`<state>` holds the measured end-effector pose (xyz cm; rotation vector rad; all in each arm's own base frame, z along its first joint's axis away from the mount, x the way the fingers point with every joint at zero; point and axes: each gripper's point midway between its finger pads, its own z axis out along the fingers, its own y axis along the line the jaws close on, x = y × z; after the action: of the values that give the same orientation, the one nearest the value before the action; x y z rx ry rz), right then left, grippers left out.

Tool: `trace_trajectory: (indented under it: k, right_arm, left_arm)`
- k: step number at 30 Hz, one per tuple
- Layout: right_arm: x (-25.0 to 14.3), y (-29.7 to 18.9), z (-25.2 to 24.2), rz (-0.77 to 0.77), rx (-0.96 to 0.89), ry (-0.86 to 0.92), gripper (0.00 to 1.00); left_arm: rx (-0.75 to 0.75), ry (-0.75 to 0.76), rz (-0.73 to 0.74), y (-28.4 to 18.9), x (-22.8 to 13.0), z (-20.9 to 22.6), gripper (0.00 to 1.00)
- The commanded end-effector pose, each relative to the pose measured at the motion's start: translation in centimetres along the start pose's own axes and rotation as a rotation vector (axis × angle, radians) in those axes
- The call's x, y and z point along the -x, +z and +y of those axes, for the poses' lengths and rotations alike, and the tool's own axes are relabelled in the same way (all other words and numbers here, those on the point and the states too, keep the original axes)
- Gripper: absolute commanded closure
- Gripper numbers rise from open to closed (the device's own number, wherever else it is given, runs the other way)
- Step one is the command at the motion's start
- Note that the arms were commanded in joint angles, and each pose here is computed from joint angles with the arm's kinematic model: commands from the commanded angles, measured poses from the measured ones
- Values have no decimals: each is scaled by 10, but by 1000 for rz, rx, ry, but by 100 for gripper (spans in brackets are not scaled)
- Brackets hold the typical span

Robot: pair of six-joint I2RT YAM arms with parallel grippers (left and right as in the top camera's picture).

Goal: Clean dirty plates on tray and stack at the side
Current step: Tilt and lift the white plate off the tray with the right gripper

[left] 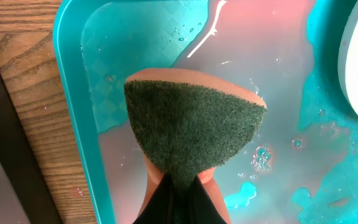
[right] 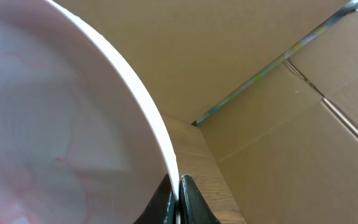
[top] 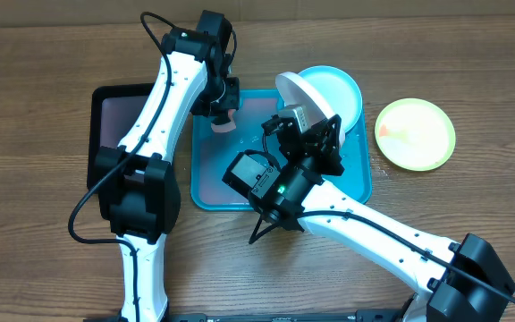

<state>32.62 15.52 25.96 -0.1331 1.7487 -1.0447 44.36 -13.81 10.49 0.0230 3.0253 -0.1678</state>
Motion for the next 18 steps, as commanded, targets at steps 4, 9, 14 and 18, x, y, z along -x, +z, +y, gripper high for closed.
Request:
trace_trajectory:
  k: [4,9,14,18]
  right_arm:
    - [11,-3,-10,-12,1,65,96]
    - [11,-3,-10,-12,1,65,96]
    - [11,-3,-10,-12,1,65,96]
    - [11,-3,-10,-12,1,65,96]
  left_arm:
    - [-2,-11,-19,-4,4,-2,96]
    - [-2,-11,-19,-4,4,-2,96]
    - [-2,-11,-19,-4,4,-2,96]
    - [-2,-10,-19,-4,4,-2,96]
